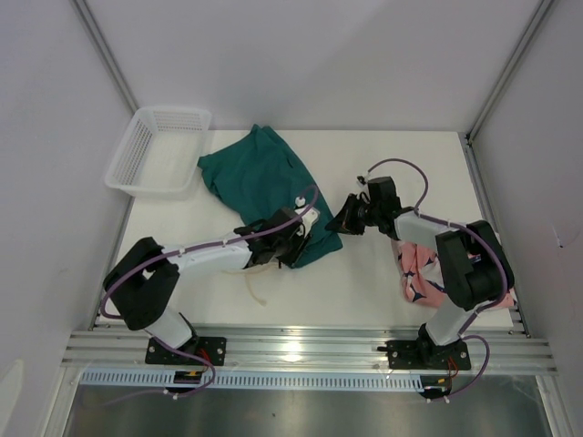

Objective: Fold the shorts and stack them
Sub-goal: Fold the shorts

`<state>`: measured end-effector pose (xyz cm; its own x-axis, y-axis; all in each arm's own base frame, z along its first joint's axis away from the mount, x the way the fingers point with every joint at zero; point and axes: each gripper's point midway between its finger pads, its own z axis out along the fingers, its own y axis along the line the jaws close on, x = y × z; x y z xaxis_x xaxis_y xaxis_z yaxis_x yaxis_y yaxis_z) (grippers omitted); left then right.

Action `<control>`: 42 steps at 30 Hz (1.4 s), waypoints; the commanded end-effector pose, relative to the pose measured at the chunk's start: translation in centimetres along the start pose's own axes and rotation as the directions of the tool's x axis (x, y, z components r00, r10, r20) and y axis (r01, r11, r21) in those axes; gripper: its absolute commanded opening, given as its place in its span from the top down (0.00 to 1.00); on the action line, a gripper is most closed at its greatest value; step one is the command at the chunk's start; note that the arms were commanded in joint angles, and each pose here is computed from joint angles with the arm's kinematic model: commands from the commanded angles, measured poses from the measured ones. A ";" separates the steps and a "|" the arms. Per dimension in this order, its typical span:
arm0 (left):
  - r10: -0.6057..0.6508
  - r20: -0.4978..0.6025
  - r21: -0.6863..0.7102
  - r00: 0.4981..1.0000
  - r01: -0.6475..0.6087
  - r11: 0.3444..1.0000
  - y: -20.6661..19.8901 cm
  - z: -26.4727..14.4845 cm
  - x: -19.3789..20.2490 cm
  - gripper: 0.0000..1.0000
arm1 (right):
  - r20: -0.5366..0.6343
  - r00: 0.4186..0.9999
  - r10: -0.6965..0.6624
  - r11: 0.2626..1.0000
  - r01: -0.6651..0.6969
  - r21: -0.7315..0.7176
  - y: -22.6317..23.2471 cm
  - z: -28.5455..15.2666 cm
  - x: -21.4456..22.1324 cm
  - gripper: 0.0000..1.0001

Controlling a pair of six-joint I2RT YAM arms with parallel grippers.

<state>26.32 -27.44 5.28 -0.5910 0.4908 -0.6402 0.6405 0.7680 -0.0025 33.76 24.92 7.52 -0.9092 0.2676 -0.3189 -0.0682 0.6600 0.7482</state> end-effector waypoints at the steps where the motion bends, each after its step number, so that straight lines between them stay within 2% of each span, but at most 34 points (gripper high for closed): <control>1: -0.010 0.074 -0.031 0.997 0.013 0.999 -0.2 -2.3 -1.2 0.55 | 0.051 0.997 -0.054 0.996 0.057 -0.064 3.6 -1.9 -1.6 1.00; 3: -0.023 0.125 -0.054 0.992 0.030 0.998 0.2 -3.5 -2.0 0.54 | 0.052 0.997 -0.060 0.996 0.063 -0.064 3.7 -2.3 -1.4 1.00; 7: -0.038 0.156 -0.044 0.987 0.046 0.998 0.0 -4.7 -1.4 0.53 | 0.045 0.997 -0.059 0.997 0.061 -0.048 3.3 -2.9 -0.3 1.00; 13: -0.060 0.108 -0.037 0.992 0.064 0.997 -0.6 -4.1 1.5 0.53 | 0.026 0.999 -0.032 0.999 0.033 -0.004 1.0 -2.7 2.2 1.00; 17: -0.069 0.074 -0.046 0.995 0.073 0.996 -1.4 -3.5 3.7 0.52 | -0.009 1.000 0.000 0.999 0.001 0.036 -1.2 -2.6 5.4 1.00; 20: -0.072 0.063 -0.054 0.995 0.076 0.996 -1.8 -3.4 4.9 0.52 | 0.012 1.000 0.014 0.997 -0.015 0.082 -2.5 -2.7 7.3 1.00; 22: -0.073 0.055 -0.044 0.996 0.075 0.996 -2.3 -3.2 5.5 0.51 | 0.060 0.998 0.010 0.993 -0.017 0.116 -3.2 -3.0 7.4 1.00; 31: -0.063 0.017 -0.043 0.998 0.063 0.997 -4.0 -3.6 7.3 0.52 | 0.065 0.998 0.023 0.971 -0.038 0.237 -5.9 -2.7 7.9 1.00; 37: -0.062 -0.019 0.009 0.998 0.062 0.998 -5.8 -3.8 9.2 0.52 | 0.034 0.999 0.008 0.951 -0.019 0.310 -7.3 -1.9 6.9 1.00; 42: -0.010 -0.049 0.077 0.999 0.014 0.997 -8.7 -3.5 10.1 0.51 | -0.008 0.999 0.032 0.938 -0.028 0.347 -8.6 -0.9 6.6 1.00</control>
<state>16.20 -27.75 3.54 -0.5805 0.4427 -0.6833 0.6359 0.7707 -0.0409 27.32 23.25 2.59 -0.9139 0.2822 -0.2917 0.0331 0.7682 0.6394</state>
